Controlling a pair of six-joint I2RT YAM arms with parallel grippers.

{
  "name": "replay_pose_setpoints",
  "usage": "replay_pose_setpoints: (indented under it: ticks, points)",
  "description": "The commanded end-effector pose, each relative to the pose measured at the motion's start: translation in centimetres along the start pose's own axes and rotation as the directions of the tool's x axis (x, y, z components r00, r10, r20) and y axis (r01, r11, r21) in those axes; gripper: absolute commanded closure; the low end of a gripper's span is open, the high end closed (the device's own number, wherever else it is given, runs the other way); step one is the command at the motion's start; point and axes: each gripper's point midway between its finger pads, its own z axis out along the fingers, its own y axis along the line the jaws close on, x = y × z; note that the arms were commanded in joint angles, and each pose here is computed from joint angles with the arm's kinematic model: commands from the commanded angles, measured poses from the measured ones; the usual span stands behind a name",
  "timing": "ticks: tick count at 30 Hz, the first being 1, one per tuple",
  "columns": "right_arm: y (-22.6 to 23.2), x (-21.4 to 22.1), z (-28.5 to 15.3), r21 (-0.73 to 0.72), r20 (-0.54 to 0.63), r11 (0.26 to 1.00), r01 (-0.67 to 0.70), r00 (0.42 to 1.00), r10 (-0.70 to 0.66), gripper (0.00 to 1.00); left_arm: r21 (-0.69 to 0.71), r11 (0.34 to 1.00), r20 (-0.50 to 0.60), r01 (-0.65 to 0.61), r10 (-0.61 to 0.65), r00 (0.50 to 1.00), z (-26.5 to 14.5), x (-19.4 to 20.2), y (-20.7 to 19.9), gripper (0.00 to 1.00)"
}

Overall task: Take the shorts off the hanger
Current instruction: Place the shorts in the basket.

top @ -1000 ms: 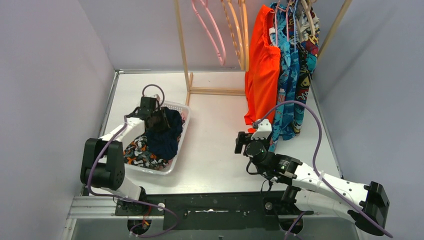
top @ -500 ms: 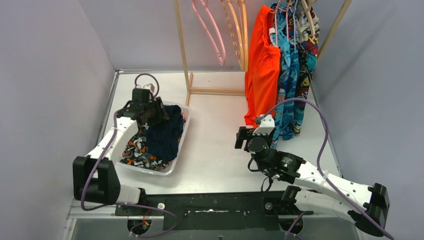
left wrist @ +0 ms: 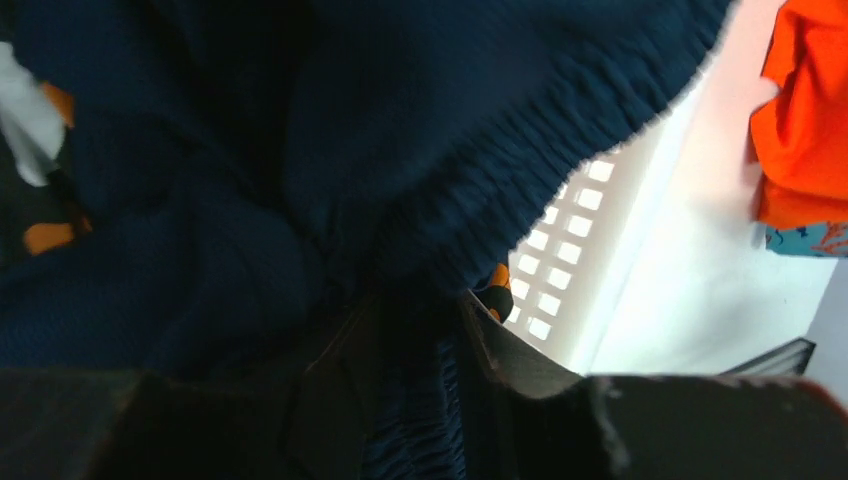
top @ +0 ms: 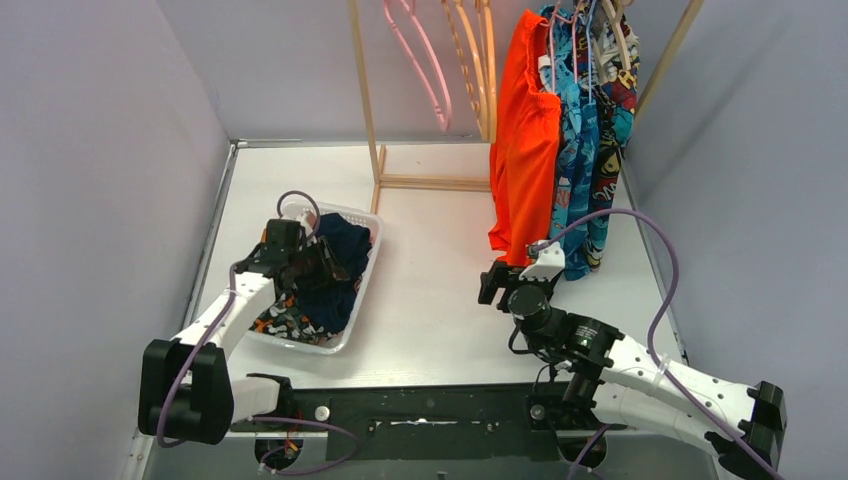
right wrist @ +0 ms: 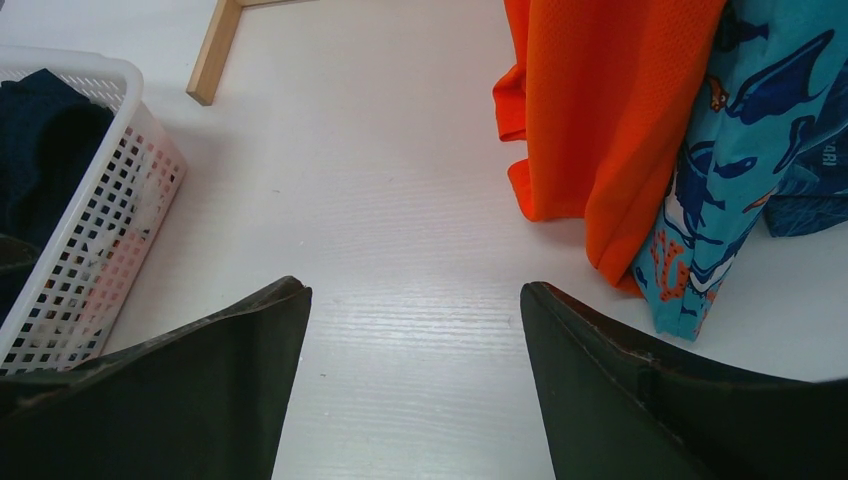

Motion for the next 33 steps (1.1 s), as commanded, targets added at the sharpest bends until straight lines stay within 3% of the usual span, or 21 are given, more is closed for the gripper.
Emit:
replay_pose_setpoints:
  ticks: [1, 3, 7, 11, 16, 23, 33]
  points:
    - [-0.2, -1.0, -0.1, 0.005, 0.049, 0.997, -0.078, 0.996, 0.078, 0.21, 0.034, 0.995, -0.072, 0.092, -0.089, 0.993, 1.4, 2.6, 0.2, 0.73]
    - [-0.2, -1.2, -0.1, 0.006, 0.053, 0.997, -0.078, 0.996, 0.077, 0.21, 0.014, 0.995, -0.073, 0.101, -0.099, 0.992, 1.6, 2.5, 0.6, 0.78]
    - [-0.1, -2.6, -0.5, 0.009, 0.07, 0.999, -0.043, 0.997, 0.042, 0.21, 0.047, 0.998, 0.024, 0.045, -0.047, 0.999, 0.3, -0.2, -0.8, 0.77]
    - [-0.6, -3.9, -0.9, 0.037, 0.099, 0.999, -0.033, 0.995, 0.029, 0.21, 0.069, 0.997, 0.114, -0.024, 0.016, 0.993, -1.9, -2.8, -2.4, 0.66]
    - [-0.7, -4.8, -1.4, 0.033, 0.114, 0.998, -0.051, 0.992, 0.047, 0.21, -0.019, 0.999, 0.216, -0.05, 0.053, 0.975, -4.0, -4.7, -1.6, 0.5]
    - [0.4, -6.9, -2.1, 0.001, 0.127, 0.995, -0.096, 0.987, 0.095, 0.2, 0.044, 0.989, 0.42, -0.139, 0.108, 0.901, -8.2, -6.4, -3.3, 0.27]
    - [1.7, -10.4, -2.6, 0.012, 0.156, 0.994, -0.105, 0.982, 0.102, 0.19, 0.0, 0.984, 0.561, -0.179, 0.148, 0.814, -11.1, -8.5, -3.5, 0.24]
